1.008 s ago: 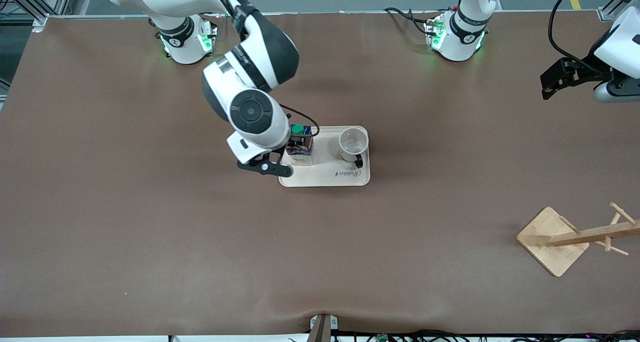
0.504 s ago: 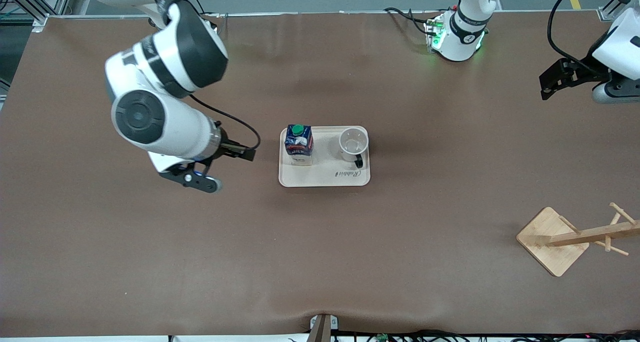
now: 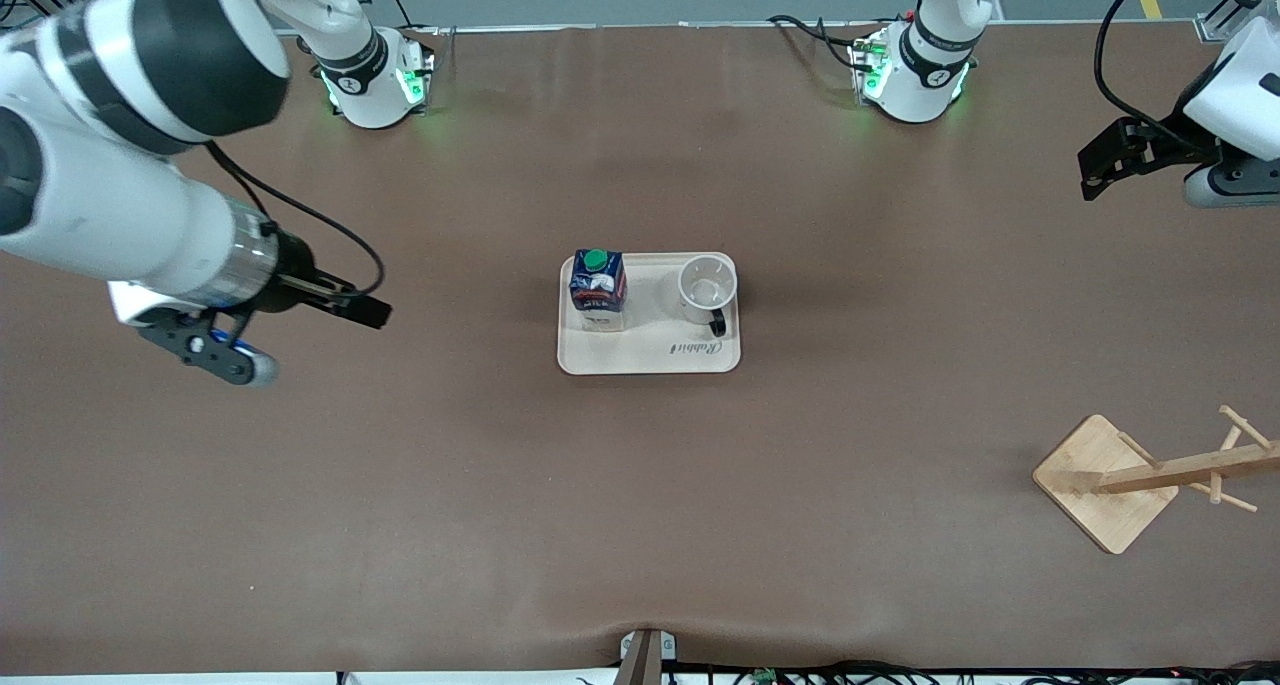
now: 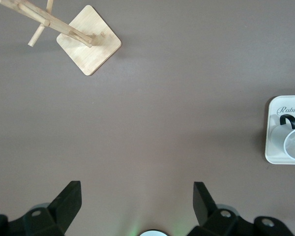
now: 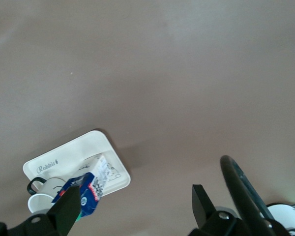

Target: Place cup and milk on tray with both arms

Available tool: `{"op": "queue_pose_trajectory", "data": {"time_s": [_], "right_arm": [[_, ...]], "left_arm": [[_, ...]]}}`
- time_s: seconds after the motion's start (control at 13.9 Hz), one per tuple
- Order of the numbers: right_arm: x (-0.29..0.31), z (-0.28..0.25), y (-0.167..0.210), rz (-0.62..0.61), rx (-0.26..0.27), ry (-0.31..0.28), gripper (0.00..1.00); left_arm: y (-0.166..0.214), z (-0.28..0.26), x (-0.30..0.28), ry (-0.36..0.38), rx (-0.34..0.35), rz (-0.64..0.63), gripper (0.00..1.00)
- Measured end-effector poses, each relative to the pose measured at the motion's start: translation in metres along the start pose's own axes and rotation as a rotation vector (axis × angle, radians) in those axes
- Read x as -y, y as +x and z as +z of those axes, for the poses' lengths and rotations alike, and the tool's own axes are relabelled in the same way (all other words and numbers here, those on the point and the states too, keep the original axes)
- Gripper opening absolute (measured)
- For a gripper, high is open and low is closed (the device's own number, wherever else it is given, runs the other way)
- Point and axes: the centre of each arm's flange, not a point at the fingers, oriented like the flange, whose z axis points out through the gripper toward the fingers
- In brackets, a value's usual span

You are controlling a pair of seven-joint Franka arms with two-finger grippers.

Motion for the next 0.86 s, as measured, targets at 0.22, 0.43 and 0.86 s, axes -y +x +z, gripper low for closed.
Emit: {"op": "queue_pose_trajectory", "data": {"time_s": [0.22,0.43,0.86], "right_arm": [[-0.039,-0.021,0.012,-0.036,-0.057,-0.054,1.00],[-0.076,-0.043,0.014,-0.104,-0.081,-0.053,1.00],[-0.150,-0.070,0.007,-0.232,-0.100,-0.044,1.00]], "left_arm": [[0.000,0.001,0.000,0.000,0.003,0.001,1.00],[0.000,0.003,-0.001,0.001,0.006,0.001,1.00],[0.000,0.003,-0.005,-0.033,0.010,0.006,1.00]]}}
